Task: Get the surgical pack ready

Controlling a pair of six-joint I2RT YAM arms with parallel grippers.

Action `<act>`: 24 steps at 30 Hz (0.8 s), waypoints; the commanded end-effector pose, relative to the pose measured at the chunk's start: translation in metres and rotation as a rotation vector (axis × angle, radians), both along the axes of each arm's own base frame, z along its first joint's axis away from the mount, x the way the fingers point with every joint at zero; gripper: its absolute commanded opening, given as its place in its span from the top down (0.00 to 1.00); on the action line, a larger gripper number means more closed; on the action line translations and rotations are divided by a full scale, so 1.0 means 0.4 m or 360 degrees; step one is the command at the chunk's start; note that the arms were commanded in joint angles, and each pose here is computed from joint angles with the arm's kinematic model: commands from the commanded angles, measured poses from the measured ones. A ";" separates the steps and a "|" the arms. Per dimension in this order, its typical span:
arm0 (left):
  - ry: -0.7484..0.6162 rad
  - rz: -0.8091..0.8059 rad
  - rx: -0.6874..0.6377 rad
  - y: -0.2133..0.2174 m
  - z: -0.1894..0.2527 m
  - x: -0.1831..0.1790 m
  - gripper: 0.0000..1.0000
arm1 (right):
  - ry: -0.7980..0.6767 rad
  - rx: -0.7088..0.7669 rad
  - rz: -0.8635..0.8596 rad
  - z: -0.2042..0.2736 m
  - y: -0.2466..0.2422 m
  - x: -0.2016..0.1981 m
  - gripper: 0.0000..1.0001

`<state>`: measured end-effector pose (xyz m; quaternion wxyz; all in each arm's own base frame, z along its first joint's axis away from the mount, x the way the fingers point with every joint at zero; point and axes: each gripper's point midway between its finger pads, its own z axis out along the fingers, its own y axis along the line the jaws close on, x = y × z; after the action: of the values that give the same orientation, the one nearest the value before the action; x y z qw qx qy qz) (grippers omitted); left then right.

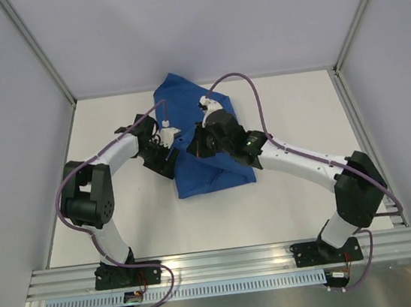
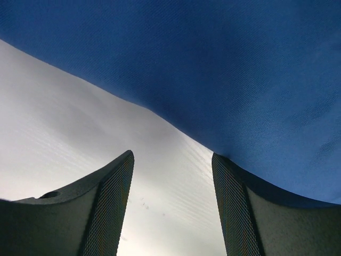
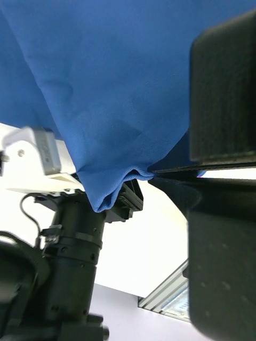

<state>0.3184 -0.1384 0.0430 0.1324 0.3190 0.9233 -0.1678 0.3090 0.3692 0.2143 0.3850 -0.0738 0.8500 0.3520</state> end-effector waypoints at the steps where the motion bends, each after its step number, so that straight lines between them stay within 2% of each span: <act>1: -0.0053 -0.0010 -0.0116 -0.039 0.038 0.037 0.31 | -0.0053 0.0336 0.0118 0.104 0.135 -0.008 0.99; 7: -0.0058 -0.0020 -0.0130 -0.042 0.046 0.039 0.32 | 0.0023 0.0346 0.0193 0.043 0.199 -0.038 1.00; 12: -0.0096 -0.0003 -0.0094 -0.026 0.054 0.052 0.31 | 0.0101 0.0261 0.0283 -0.060 0.211 -0.102 0.99; 18: -0.0129 0.0150 -0.0025 0.044 0.077 0.091 0.28 | 0.0087 0.0208 0.0391 -0.103 0.230 -0.136 0.99; 24: -0.0169 0.0178 -0.0031 0.075 0.108 0.093 0.24 | 0.0056 0.0096 0.0461 -0.152 0.224 -0.147 1.00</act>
<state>0.3457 -0.1078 0.0608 0.1573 0.2761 0.9359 -0.1519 0.2663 0.4343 0.1408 0.3147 -0.1305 0.8571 0.3864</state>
